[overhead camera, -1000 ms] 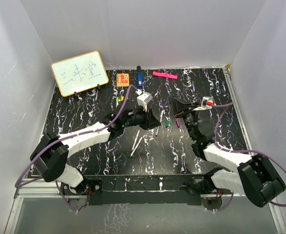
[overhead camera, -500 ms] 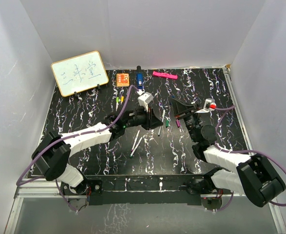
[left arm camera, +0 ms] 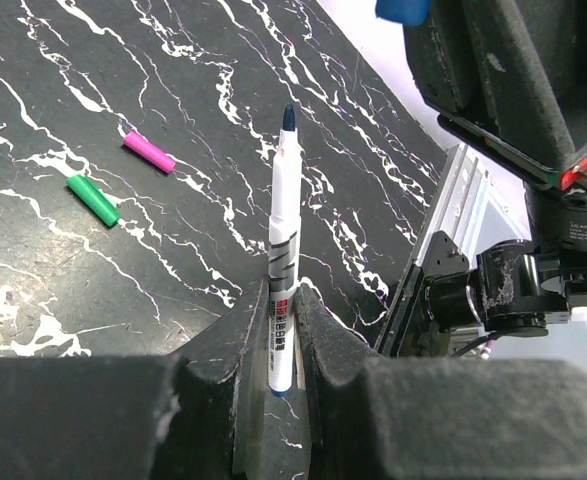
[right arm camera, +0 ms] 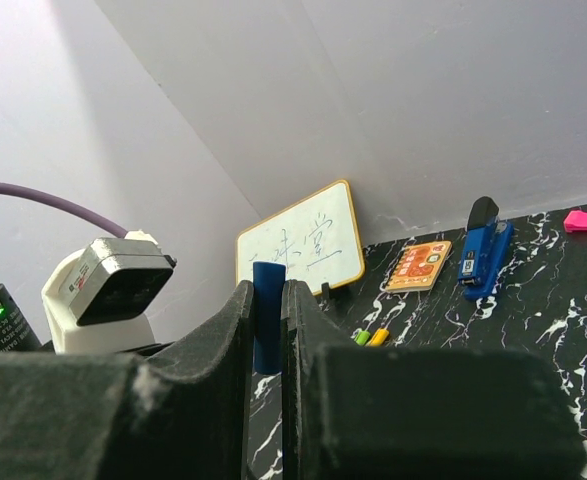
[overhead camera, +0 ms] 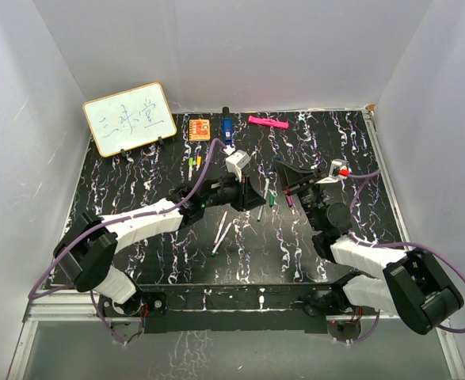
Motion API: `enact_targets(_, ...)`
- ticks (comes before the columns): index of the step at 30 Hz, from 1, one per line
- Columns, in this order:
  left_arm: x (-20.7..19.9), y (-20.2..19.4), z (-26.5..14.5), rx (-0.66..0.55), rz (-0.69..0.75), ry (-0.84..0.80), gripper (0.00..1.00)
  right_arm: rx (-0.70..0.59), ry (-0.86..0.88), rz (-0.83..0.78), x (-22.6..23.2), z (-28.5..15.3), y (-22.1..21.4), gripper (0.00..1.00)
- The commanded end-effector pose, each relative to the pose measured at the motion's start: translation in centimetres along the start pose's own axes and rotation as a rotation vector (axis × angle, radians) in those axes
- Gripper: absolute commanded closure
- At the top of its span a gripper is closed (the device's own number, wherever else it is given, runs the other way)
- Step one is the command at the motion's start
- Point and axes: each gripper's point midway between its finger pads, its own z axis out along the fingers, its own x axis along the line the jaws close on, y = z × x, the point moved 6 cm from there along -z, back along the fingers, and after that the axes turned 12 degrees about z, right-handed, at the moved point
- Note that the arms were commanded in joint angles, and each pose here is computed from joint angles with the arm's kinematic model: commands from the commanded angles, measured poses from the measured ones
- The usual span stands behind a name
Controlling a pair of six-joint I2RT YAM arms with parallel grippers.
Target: Insert the pens into the pen caps
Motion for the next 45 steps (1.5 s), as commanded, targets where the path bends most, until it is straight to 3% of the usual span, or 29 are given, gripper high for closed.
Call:
enact_targets(1,-1.5,2.5,0.1,-0.072,0.031,-0.066,1.0,-0.023,0.053,0.006,0.8,0.1,0.5,1.0)
enact_targets(45,-2.0,3.6,-0.3,-0.101,0.047,-0.068,1.0,0.043,0.027,0.014,-0.3,-0.3,-1.0,1.0)
